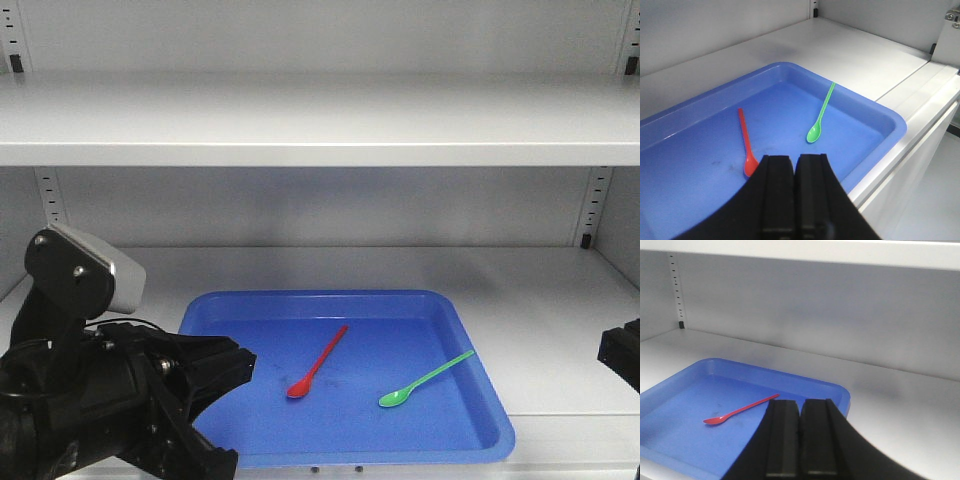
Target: Sort red and green spoons into left cabinet
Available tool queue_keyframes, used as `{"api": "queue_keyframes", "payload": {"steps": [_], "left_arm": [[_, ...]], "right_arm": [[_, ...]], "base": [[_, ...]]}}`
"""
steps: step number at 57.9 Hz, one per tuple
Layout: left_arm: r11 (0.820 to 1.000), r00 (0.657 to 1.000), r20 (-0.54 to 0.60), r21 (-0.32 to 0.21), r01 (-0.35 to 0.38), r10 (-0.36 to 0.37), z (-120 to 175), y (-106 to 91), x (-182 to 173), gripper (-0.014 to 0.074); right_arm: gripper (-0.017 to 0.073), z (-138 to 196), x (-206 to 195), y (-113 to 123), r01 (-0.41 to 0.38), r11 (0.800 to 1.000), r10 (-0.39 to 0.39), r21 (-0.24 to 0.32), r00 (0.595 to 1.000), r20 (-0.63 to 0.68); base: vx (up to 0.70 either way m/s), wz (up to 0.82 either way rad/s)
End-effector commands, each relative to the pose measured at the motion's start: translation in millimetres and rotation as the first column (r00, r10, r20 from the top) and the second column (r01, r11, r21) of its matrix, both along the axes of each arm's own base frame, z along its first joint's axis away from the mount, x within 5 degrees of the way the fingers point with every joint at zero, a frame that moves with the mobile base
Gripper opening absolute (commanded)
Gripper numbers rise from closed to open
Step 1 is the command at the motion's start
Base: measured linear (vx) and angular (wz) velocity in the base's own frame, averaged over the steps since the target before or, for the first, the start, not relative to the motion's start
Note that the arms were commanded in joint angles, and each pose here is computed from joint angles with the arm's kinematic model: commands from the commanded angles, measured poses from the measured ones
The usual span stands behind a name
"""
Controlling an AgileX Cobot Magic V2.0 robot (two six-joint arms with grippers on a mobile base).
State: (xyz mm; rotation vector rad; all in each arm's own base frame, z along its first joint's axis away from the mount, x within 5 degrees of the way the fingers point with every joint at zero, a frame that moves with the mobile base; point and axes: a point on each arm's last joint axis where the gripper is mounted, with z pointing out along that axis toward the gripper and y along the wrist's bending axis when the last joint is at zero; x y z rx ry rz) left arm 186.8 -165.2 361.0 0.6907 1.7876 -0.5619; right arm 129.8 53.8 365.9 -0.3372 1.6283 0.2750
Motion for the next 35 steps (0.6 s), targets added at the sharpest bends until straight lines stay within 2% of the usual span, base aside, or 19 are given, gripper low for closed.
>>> {"api": "queue_keyframes", "payload": {"steps": [1,27,35], "left_arm": [[0.994,0.996,0.083,-0.102,-0.026,0.035,23.4,4.4,-2.9,0.0000],[0.995,0.995,0.090,-0.094,-0.024,0.033,23.2,4.5,-2.9,0.0000],[0.995,0.983,0.178,-0.094,-0.038,0.055,29.0,6.0,-0.4,0.0000]], "right_arm": [[-0.0006,17.7,-2.2,0.5,-0.015,0.999,0.011,0.038,0.994,0.107],[-0.0006,17.7,-2.2,0.5,-0.015,0.999,0.011,0.038,0.994,0.107],[-0.0006,17.7,-2.2,0.5,-0.015,0.999,0.011,0.038,0.994,0.107]], "base": [[0.00,0.00],[0.00,0.00],[0.00,0.00]]}}
